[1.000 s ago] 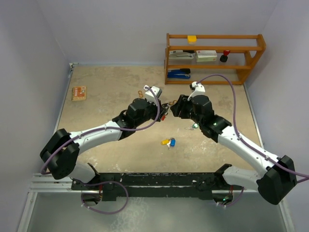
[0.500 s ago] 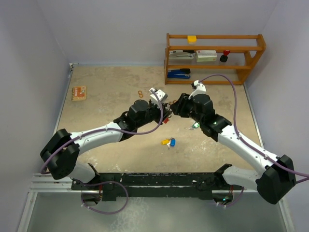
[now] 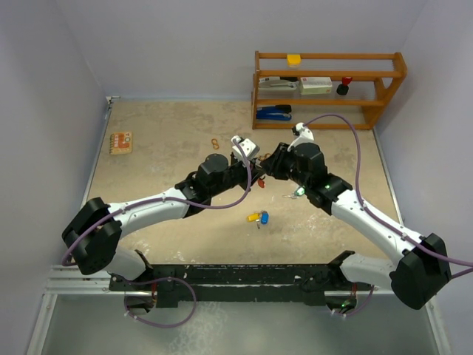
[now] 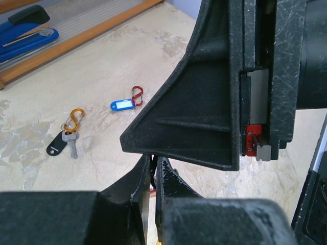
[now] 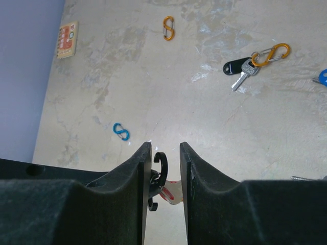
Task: Put the keys on the keyring
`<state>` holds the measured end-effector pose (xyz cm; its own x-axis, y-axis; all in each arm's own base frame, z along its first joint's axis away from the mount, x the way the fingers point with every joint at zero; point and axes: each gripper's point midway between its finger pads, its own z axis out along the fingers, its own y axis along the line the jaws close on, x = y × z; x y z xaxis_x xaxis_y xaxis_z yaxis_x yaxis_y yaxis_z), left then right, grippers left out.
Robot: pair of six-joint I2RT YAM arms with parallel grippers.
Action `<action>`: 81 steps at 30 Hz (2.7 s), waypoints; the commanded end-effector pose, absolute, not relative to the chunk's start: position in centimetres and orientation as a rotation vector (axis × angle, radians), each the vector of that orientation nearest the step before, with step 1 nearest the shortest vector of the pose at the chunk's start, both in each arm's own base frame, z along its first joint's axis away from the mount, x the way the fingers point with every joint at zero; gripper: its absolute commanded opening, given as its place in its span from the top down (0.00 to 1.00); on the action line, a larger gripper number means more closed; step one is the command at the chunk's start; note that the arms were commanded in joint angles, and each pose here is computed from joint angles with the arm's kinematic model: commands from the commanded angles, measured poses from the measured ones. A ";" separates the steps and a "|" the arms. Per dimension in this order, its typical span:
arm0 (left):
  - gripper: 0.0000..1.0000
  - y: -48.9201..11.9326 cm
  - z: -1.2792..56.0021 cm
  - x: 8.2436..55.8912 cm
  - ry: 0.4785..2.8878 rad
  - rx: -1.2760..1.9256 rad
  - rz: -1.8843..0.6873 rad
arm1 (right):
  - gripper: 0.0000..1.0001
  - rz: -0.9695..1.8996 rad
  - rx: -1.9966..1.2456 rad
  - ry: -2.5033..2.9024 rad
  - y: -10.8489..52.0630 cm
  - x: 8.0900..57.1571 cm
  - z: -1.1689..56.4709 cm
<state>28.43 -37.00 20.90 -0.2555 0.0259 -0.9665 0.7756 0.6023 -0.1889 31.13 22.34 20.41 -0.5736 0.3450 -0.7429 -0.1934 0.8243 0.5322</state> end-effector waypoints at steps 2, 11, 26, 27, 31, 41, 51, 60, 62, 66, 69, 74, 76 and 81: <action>1.00 -37.4 24.7 28.4 1.557 0.647 -0.848 | 0.72 0.792 0.127 1.985 22.9 31.7 22.7; 1.00 -37.5 24.7 28.3 1.550 0.649 -0.854 | 0.91 0.811 0.133 1.974 22.9 31.7 22.8; 0.81 -37.6 24.6 28.0 1.551 0.651 -0.873 | 1.00 0.807 0.171 1.952 22.1 31.9 22.9; 0.77 -37.7 24.6 27.9 1.551 0.660 -0.882 | 1.00 0.805 0.174 1.950 22.0 31.9 22.9; 0.69 -37.9 24.4 27.3 1.548 0.686 -0.905 | 1.00 0.795 0.183 1.947 21.6 32.0 22.8; 0.64 -36.0 24.6 26.6 1.561 0.642 -0.882 | 1.00 0.722 0.201 1.958 20.0 32.3 21.9; 0.50 -29.8 26.3 30.9 1.667 0.195 -0.615 | 1.00 0.595 0.176 1.971 18.5 32.8 20.8; 0.37 -26.3 26.8 31.7 1.692 -0.014 -0.508 | 1.00 0.552 0.152 2.006 18.9 34.0 18.7; 0.35 -25.9 26.9 31.7 1.693 -0.030 -0.497 | 1.00 0.546 0.151 2.013 19.0 34.3 18.1; 0.33 -25.1 27.3 31.9 1.684 -0.072 -0.473 | 1.00 0.541 0.156 2.023 19.1 35.2 17.4; 0.31 -24.8 27.4 32.0 1.681 -0.087 -0.459 | 1.00 0.545 0.156 2.033 19.4 35.8 16.7; 0.29 -24.6 27.0 31.8 1.691 -0.088 -0.459 | 1.00 0.584 0.149 2.056 20.3 36.5 15.2; 0.29 -24.4 26.9 31.7 1.694 -0.091 -0.452 | 1.00 0.603 0.145 2.068 20.7 36.7 14.3; 0.27 -24.2 26.7 31.8 1.697 -0.098 -0.439 | 1.00 0.666 0.133 2.077 22.0 37.4 13.3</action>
<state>31.61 -24.77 24.49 -0.2193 -0.2547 -0.9418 0.2014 0.9327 -0.2991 36.10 20.34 11.73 -0.6038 0.3055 -0.7363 -0.0950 0.8895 0.4470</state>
